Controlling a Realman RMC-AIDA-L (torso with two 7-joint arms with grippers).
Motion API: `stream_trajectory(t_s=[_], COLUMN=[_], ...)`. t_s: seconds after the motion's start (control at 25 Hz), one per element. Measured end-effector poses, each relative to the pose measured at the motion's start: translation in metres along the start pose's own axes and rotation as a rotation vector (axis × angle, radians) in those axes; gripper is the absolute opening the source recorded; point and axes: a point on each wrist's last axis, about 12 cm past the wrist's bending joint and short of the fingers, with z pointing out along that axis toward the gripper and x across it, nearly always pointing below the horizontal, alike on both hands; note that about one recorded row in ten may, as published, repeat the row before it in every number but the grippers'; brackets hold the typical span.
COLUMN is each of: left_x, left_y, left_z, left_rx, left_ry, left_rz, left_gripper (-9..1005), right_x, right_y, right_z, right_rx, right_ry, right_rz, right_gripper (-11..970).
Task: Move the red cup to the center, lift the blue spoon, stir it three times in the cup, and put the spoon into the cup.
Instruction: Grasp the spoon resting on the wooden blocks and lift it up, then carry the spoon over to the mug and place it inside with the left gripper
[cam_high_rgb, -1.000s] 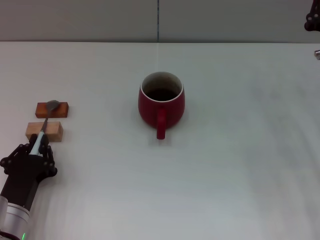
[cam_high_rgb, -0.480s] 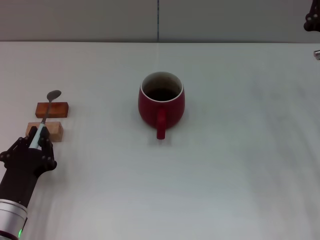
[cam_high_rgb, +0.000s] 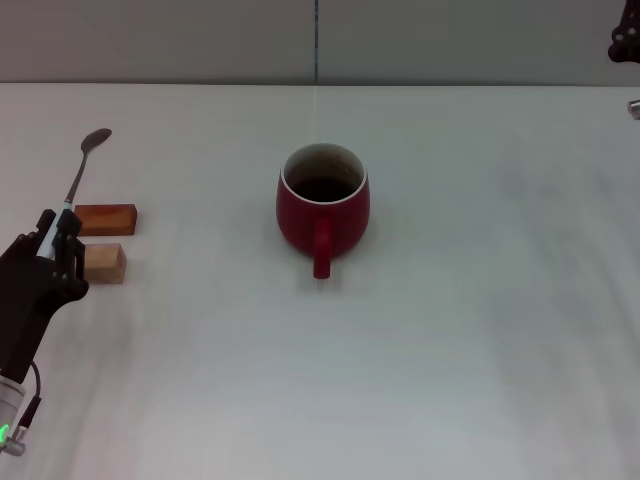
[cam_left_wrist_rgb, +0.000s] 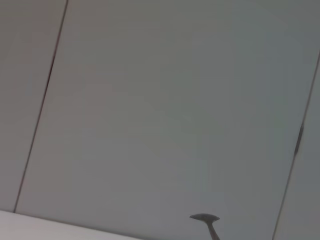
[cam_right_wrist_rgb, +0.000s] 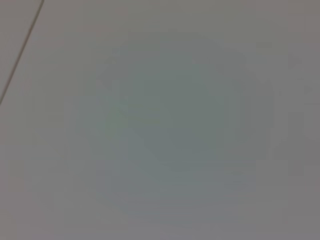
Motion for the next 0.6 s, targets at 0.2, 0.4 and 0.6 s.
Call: stream_trajectory(t_s=[0.2, 0.4, 0.6], left_x=[-0.012, -0.026, -0.044], left_y=[0.015, 0.031, 0.048], left_z=[0.007, 0.014, 0.02], left_rx=[0.07, 0.144, 0.21], left_ry=[-0.036, -0.049, -0.046], left_rz=[-0.082, -0.122, -0.137], left_gripper=[170, 170, 170], right_x=[0.0, 0.001, 0.002], right_y=[-0.001, 0.0, 0.0], right_z=[0.0, -0.002, -0.003], right_rx=[0.004, 0.008, 0.011], right_ry=[0.001, 0.005, 0.007], right_rz=[0.001, 0.005, 0.008], right_gripper=[5, 6, 6])
